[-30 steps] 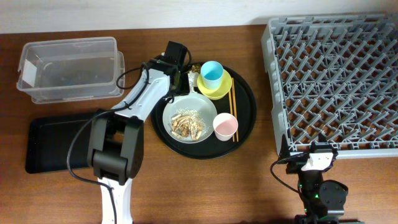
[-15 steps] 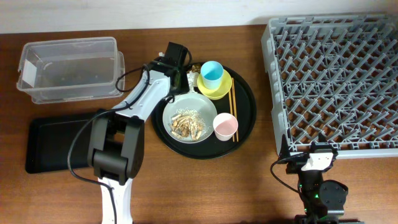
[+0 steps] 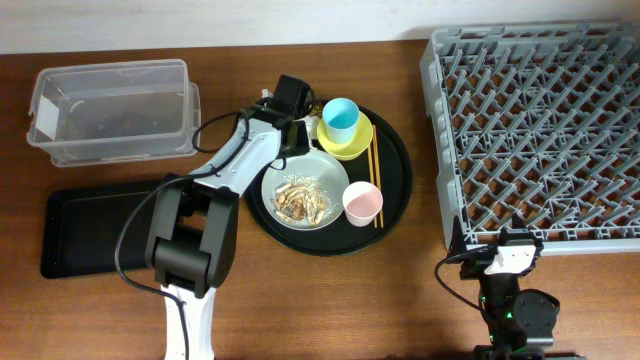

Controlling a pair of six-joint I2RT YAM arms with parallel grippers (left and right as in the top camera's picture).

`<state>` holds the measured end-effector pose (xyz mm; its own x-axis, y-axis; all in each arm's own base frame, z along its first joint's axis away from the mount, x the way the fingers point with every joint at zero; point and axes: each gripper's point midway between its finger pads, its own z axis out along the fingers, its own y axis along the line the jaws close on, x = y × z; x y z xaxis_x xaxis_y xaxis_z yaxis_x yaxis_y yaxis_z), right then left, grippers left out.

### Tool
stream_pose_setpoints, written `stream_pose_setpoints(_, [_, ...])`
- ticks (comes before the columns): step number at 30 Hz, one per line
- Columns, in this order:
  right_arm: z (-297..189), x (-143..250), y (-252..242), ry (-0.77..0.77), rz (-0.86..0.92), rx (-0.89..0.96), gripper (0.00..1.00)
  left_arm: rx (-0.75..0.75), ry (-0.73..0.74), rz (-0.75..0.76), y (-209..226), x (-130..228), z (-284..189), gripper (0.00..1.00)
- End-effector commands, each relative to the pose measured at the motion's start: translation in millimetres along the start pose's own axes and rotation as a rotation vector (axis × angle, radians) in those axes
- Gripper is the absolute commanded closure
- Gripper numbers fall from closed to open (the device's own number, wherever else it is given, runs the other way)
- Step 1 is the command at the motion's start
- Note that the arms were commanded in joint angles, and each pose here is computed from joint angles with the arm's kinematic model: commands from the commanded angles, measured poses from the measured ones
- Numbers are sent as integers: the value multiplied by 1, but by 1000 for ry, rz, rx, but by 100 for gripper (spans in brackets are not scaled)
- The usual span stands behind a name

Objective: Sort waste into correct bins and load items into the dishwasher rack
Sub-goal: 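Lower the left gripper and grasp the crumpled white tissue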

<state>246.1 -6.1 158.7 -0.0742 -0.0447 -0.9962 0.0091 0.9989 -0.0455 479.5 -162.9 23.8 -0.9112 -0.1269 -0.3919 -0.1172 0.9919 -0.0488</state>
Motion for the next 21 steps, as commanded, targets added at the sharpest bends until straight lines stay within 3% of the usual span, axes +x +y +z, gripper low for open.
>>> stream_pose_setpoints(1, [0,3,-1,4,8,2,2,-26,14,-12,8,9,12,58])
stream_pose_setpoints(2, [0,3,-1,4,8,2,2,-24,10,-13,7,8,12,62])
stream_pose_setpoints(5, [0,3,-1,4,8,2,2,-14,6,-14,5,6,11,88])
stream_pose_setpoints(9, [0,3,-1,4,8,2,2,33,22,-12,-4,8,4,99])
stream_pose_setpoints(14, [0,3,-1,4,8,2,2,165,18,-5,-29,3,-33,99])
stream_pose_setpoints(21, [0,3,-1,4,8,2,2,211,-66,-14,-30,-18,-87,99])
